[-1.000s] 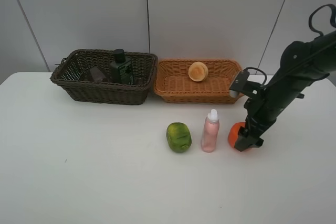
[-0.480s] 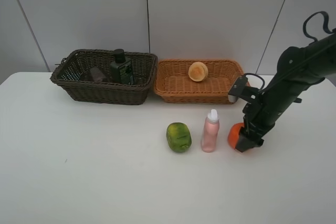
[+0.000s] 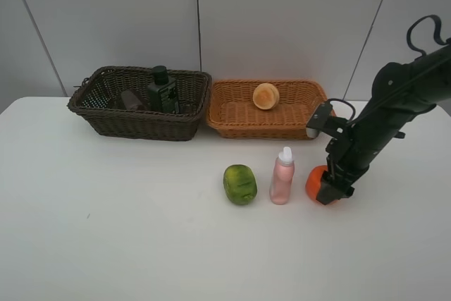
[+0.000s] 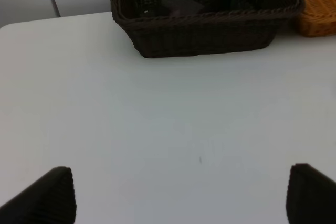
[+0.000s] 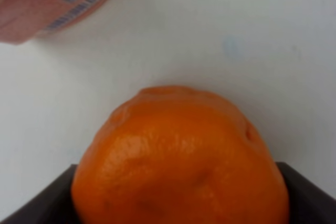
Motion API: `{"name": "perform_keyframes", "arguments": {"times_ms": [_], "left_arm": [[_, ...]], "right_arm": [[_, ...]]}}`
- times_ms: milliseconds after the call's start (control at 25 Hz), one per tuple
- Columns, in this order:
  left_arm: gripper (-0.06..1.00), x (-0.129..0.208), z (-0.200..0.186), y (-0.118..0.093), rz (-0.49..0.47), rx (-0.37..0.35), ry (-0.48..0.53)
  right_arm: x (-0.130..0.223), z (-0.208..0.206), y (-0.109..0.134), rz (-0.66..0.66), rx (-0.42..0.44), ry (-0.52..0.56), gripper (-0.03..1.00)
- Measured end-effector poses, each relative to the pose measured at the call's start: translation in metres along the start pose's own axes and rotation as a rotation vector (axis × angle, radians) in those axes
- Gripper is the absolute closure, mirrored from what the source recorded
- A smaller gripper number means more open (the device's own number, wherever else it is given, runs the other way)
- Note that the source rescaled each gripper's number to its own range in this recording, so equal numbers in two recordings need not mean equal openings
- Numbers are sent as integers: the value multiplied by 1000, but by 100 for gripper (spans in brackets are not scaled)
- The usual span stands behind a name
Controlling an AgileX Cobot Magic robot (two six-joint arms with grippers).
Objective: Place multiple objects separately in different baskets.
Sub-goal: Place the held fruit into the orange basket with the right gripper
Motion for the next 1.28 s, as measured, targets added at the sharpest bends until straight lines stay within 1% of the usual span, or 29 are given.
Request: {"name": "perform_keyframes", "arguments": {"times_ms": [680,800,960,1120,1280], "left_arm": [[-3,0,0,0,0,0,0],[-3,0,0,0,0,0,0],[-3,0,0,0,0,0,0],[-3,0,0,0,0,0,0],[-3,0,0,0,0,0,0]], "right_arm": [[0,0,0,0,-2,1,42],[0,-2,1,-1,-17,8,42],[-5,-12,-2,9,-40,14,42],[-13,-30,-8,7,-43,5,42],[-25,-50,-19,47,-31,-8,42]]}}
Point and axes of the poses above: a point on each arm's last joint axis where the gripper is mounted, z pointing out along that axis toward the gripper, y along the wrist's bending axis when the last joint is at zero, x = y × z, the point moved 6 cm from there along z, pointing out along that axis toward the gripper, and after that the axes turned 4 degrees about -z, right-handed, at the moved point
